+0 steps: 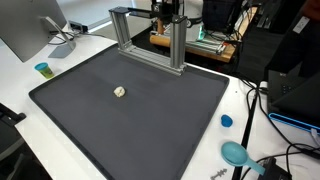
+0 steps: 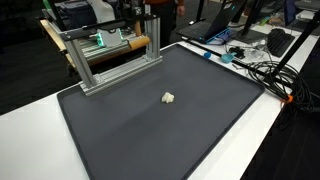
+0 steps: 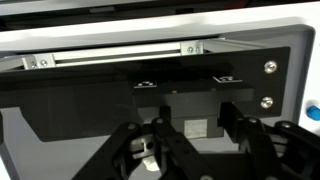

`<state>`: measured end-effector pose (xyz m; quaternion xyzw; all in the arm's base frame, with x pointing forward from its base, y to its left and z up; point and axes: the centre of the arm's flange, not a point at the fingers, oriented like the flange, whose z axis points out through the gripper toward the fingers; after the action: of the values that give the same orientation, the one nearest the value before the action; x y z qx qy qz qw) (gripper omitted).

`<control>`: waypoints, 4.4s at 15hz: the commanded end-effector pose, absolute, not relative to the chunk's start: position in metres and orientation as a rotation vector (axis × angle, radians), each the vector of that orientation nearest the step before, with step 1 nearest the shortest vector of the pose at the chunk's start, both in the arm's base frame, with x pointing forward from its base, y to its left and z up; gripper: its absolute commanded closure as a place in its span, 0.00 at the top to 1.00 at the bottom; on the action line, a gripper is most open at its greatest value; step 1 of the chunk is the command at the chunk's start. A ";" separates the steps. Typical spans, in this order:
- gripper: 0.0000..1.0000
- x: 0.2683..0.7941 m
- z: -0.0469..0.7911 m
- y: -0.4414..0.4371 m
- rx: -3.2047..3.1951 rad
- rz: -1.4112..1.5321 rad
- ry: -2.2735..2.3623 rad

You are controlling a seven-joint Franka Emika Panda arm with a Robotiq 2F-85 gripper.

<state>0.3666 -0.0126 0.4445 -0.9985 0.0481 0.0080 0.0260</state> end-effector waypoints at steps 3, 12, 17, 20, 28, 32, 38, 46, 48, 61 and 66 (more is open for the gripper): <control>0.29 0.368 0.438 -0.010 -3.090 0.046 0.158; 0.36 0.370 0.437 -0.010 -3.072 0.116 0.053; 0.22 0.375 0.439 -0.015 -3.067 0.133 0.015; 0.22 0.378 0.443 -0.014 -3.074 0.027 0.072; 0.22 0.464 0.487 -0.067 -3.104 -0.375 0.282; 0.47 0.463 0.478 -0.071 -3.093 -0.340 0.271; 0.22 0.494 0.462 -0.052 -3.073 -0.332 0.327; 0.22 0.566 0.437 0.001 -3.025 -0.362 0.548; 0.22 0.584 0.428 -0.020 -3.008 -0.331 0.641; 0.22 0.607 0.379 -0.068 -2.972 -0.232 0.779; 0.22 0.616 0.363 -0.072 -2.961 -0.200 0.795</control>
<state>0.6021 -0.0715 0.3604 -0.9665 0.2486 -0.0590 0.0239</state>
